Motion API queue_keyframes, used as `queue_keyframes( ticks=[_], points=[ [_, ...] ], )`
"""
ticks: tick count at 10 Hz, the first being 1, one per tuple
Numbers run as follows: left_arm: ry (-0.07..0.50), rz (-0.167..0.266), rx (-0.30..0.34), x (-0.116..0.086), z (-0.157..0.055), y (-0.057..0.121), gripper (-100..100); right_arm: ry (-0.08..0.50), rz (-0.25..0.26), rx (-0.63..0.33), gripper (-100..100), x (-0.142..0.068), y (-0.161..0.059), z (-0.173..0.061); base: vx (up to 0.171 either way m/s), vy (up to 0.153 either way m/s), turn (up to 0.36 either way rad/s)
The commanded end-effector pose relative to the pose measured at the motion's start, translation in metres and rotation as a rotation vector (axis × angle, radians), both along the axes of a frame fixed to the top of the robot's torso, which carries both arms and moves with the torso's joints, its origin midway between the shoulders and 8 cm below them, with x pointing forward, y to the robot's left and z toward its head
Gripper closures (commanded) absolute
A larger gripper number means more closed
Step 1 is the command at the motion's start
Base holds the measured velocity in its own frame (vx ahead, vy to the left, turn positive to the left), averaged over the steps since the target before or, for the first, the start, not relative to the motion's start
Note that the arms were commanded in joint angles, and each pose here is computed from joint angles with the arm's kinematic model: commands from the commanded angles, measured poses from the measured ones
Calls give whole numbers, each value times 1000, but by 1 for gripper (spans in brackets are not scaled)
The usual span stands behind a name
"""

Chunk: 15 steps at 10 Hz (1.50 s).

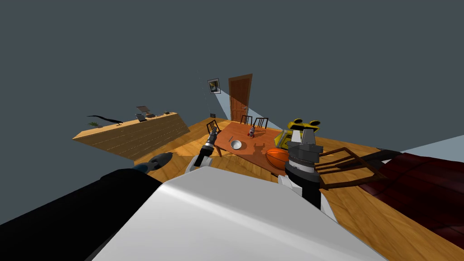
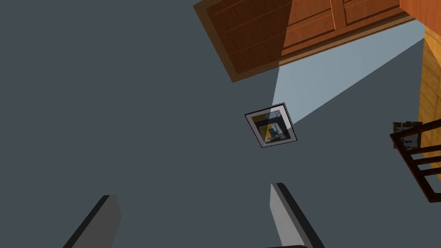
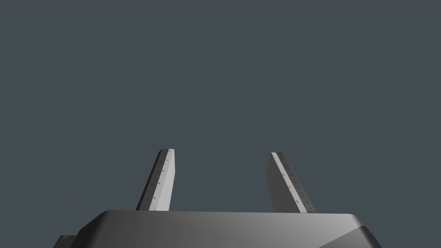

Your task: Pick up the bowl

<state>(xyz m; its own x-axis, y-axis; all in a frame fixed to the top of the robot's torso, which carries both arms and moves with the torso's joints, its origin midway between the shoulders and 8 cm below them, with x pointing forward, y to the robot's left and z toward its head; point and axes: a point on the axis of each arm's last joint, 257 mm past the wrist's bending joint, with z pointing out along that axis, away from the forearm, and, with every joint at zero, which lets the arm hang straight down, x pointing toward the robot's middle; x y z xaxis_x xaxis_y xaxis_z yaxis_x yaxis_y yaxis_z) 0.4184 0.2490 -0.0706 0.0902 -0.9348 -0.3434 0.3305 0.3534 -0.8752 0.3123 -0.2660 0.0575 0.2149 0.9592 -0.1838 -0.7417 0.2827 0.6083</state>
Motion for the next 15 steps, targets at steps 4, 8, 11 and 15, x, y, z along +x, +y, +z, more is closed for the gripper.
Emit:
queue_keyframes(
  ticks=[4,8,11,15],
  points=[
    [104,7,7,16,-31,-2,-100,0,0,0,0,0,0,0,5,-14,-20],
    [239,21,21,38,-71,-3,-100,0,0,0,0,0,0,0,7,-17,-40],
    [306,34,26,45,-90,-1,-100,0,0,0,0,0,0,0,8,-13,-34],
    [415,58,39,56,-122,5,-100,0,0,0,0,0,0,0,8,-14,-45]
  ],
)
